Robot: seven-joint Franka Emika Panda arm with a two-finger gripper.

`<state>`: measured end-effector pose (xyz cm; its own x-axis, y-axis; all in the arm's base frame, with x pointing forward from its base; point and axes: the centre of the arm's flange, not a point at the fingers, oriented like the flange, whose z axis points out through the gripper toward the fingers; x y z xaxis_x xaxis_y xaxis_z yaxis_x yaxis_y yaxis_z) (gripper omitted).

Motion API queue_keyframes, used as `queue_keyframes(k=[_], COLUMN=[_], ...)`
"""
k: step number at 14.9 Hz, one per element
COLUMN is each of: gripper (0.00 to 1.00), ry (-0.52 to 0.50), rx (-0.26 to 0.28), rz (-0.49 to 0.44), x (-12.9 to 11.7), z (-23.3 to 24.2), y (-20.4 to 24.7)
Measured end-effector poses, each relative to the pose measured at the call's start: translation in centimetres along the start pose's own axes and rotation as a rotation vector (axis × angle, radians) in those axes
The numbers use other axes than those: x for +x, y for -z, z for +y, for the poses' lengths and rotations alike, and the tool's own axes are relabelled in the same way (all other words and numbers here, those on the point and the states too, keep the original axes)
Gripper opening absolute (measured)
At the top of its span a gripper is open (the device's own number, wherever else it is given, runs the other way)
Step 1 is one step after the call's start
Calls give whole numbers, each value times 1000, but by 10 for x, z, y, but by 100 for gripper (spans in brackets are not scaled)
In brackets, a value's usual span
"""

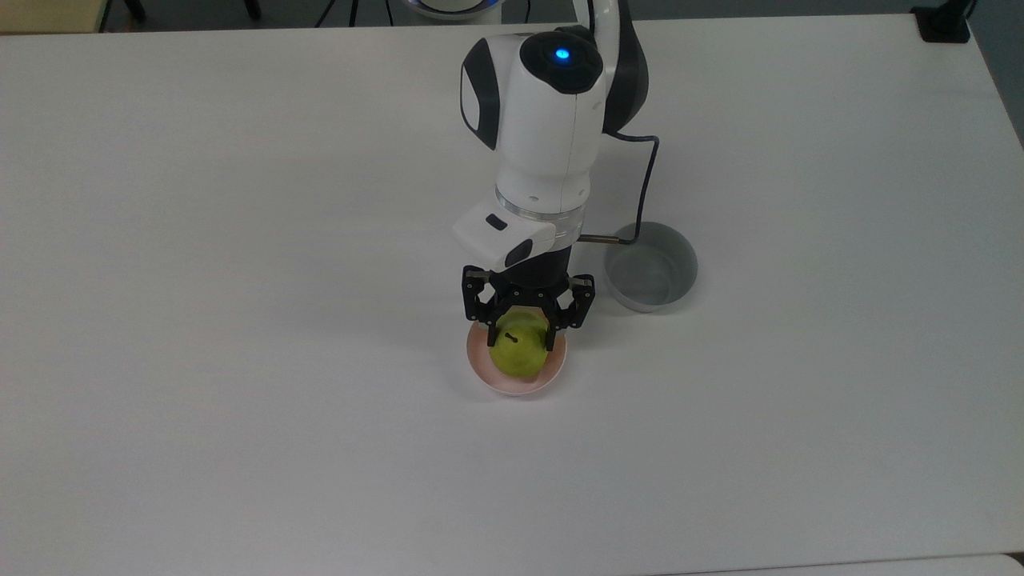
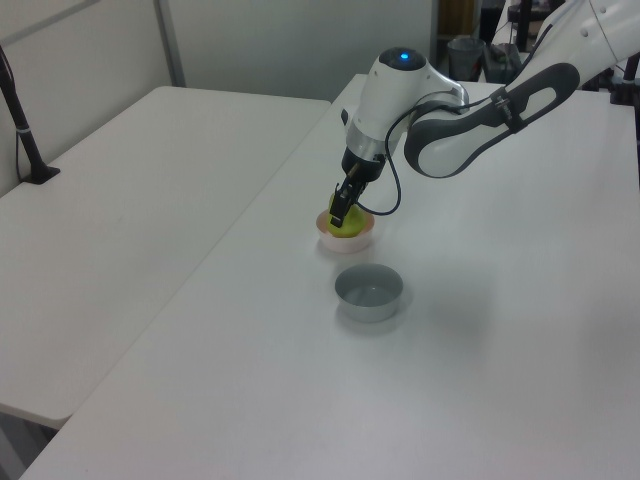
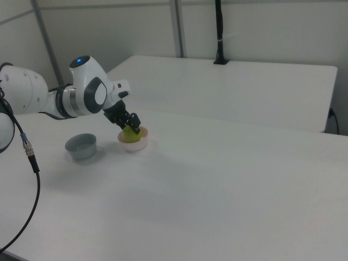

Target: Place the pear in the bowl

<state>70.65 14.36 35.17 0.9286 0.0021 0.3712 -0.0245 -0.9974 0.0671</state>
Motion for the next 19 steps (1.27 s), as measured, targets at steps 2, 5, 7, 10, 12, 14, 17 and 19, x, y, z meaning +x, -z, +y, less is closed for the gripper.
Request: queue_keyframes(k=[2, 5, 7, 10, 12, 14, 17, 19], gripper=[69, 71, 80, 82, 83, 85, 89, 97], ry=[1, 1, 1, 0, 0, -6, -43, -59], rx=[-1, -1, -1, -1, 0, 2, -5, -21], rz=[-1, -1, 0, 1, 5, 19, 21, -6], x=[0, 0, 0, 0, 2, 6, 13, 17], z=[0, 0, 0, 0, 0, 1, 8, 16], y=[-1, -1, 0, 0, 2, 9, 29, 51])
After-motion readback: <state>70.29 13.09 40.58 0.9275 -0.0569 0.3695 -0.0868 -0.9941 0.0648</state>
